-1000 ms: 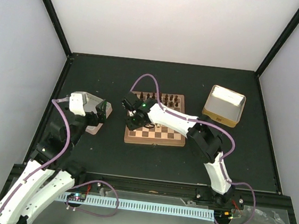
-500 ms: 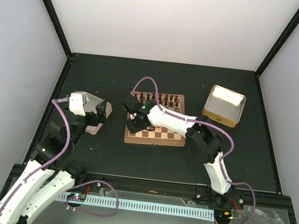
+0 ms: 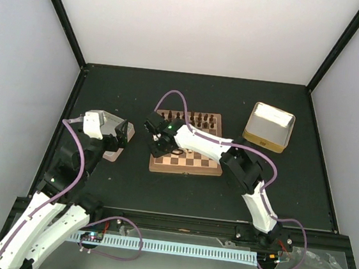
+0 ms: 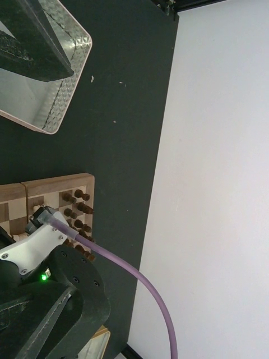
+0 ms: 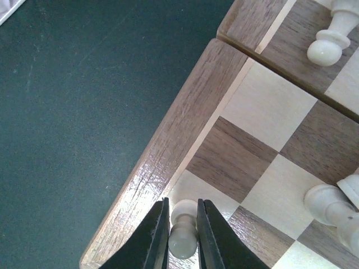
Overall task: Set up the chess pieces on the board
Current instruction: Place the chess piece on the chessboard.
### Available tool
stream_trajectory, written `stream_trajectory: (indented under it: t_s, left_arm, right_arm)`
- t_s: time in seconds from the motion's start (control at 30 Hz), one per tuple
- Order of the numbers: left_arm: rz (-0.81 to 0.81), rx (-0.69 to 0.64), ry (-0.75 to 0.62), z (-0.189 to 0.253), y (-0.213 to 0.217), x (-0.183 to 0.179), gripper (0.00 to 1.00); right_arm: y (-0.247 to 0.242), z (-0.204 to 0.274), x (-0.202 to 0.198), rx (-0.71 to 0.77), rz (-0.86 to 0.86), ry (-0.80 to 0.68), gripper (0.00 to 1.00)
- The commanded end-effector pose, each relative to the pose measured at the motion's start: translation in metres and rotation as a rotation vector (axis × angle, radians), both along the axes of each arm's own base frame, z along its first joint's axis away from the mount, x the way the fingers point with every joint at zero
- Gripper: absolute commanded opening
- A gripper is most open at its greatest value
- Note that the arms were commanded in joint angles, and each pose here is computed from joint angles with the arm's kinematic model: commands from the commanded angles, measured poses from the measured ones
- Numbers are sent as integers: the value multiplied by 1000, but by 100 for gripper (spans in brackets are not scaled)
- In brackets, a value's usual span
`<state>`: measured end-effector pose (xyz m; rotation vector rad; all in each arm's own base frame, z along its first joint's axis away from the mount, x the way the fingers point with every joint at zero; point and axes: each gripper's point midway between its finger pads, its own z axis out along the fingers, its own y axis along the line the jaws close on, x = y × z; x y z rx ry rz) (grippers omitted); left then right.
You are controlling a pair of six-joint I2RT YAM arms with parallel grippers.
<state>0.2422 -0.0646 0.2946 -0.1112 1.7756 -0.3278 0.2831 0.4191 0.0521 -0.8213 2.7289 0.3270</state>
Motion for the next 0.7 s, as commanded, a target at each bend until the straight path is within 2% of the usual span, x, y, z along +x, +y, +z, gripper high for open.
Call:
stream_trajectory:
  t_s: [0.0, 0.17, 0.3, 0.5, 0.67]
  left_arm:
    - [8, 6, -3, 1, 1, -1, 99]
    - [9, 6, -3, 1, 1, 0, 99]
    - [11, 7, -2, 1, 2, 0, 99]
    - [14, 5, -5, 2, 2, 0, 99]
    - [14, 6, -3, 1, 2, 1, 99]
  right_arm:
    - [3, -3, 2, -13, 0, -13, 18]
    - [3, 12, 3, 9, -3, -29, 29]
    - [5, 40, 9, 59, -24, -70, 33]
    - [-18, 76, 34, 117, -147, -195, 35]
    - [-39, 66, 45, 113, -216, -160, 35]
